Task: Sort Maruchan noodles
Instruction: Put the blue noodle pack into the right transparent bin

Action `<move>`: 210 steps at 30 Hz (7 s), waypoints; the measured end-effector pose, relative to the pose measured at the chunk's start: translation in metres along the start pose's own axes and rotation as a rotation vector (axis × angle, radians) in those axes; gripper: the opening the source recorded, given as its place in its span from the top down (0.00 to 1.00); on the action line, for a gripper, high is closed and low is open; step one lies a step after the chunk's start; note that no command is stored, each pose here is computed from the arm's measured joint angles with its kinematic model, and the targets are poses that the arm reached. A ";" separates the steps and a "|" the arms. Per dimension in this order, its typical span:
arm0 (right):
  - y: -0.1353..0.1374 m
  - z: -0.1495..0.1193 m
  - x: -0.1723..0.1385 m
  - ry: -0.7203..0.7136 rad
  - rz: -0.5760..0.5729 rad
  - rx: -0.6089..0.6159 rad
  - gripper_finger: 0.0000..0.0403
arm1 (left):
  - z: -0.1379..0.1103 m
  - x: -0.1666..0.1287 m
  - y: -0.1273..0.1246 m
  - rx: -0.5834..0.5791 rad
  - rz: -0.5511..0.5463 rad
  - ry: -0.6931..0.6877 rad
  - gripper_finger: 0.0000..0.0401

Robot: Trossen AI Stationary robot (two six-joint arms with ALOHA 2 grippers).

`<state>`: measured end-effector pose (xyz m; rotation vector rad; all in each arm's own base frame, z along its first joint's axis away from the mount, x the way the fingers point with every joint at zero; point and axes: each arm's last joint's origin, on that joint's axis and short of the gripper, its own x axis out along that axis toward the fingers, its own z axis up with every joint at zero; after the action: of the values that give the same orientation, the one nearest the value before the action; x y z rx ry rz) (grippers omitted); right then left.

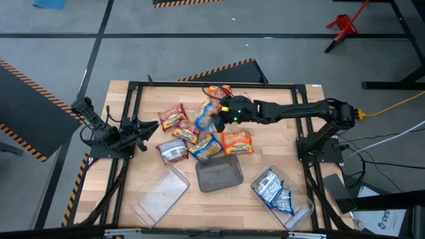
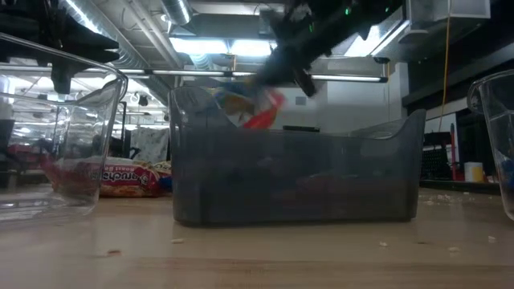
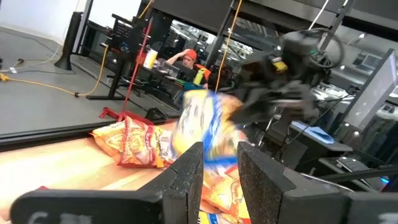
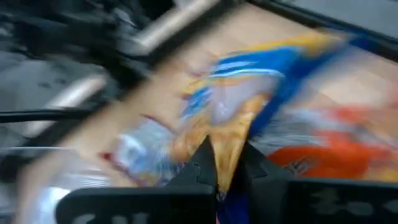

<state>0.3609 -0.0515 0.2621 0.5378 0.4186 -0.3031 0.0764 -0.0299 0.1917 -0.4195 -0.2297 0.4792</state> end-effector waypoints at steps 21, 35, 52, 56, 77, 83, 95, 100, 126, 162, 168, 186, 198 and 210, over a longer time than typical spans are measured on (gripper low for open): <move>-0.008 -0.005 -0.004 0.103 -0.021 0.052 0.99 | 0.000 0.000 0.000 0.002 0.005 -0.001 0.77; 0.042 -0.026 -0.023 0.274 0.269 0.085 1.00 | -0.001 0.000 0.000 0.014 0.005 0.004 0.77; 0.102 -0.082 -0.175 0.582 0.158 0.137 1.00 | -0.003 0.000 0.000 0.040 -0.020 0.020 0.77; 0.104 -0.096 -0.211 0.628 0.110 0.201 1.00 | -0.004 0.000 0.000 0.042 -0.020 0.020 0.77; 0.105 -0.159 -0.295 0.782 -0.128 0.370 1.00 | -0.004 0.000 0.000 0.041 -0.016 0.021 0.77; 0.114 -0.178 -0.297 0.748 -0.165 0.393 1.00 | -0.004 0.000 0.000 0.041 -0.014 0.021 0.77; 0.128 -0.204 -0.285 0.657 -0.198 0.393 1.00 | -0.004 0.000 0.000 0.042 -0.015 0.021 0.77; 0.131 -0.212 -0.281 0.667 -0.236 0.405 1.00 | -0.004 0.000 0.000 0.042 -0.015 0.021 0.77; 0.143 -0.216 -0.292 1.028 -0.377 0.424 0.64 | -0.004 0.000 0.000 0.048 -0.015 0.021 0.77; 0.131 -0.232 -0.239 0.877 -0.331 0.352 0.80 | -0.004 0.000 0.001 0.024 0.003 0.018 0.77; 0.135 -0.192 -0.236 0.858 -0.231 0.346 0.80 | -0.004 0.000 0.001 0.023 0.016 0.016 0.77; 0.100 -0.068 -0.133 0.255 -0.100 -0.524 0.77 | -0.004 0.000 0.001 0.020 0.026 0.014 0.76; 0.040 -0.032 -0.025 0.266 0.019 -0.751 0.39 | -0.004 0.000 0.002 0.022 0.039 0.011 0.75; 0.028 -0.063 0.035 0.348 0.171 -1.045 0.38 | -0.003 0.000 0.002 0.014 0.061 0.006 0.74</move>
<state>0.3830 0.0005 0.2090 -0.4098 0.7855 0.1965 0.0765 -0.0292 0.1878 -0.4147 -0.2084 0.5390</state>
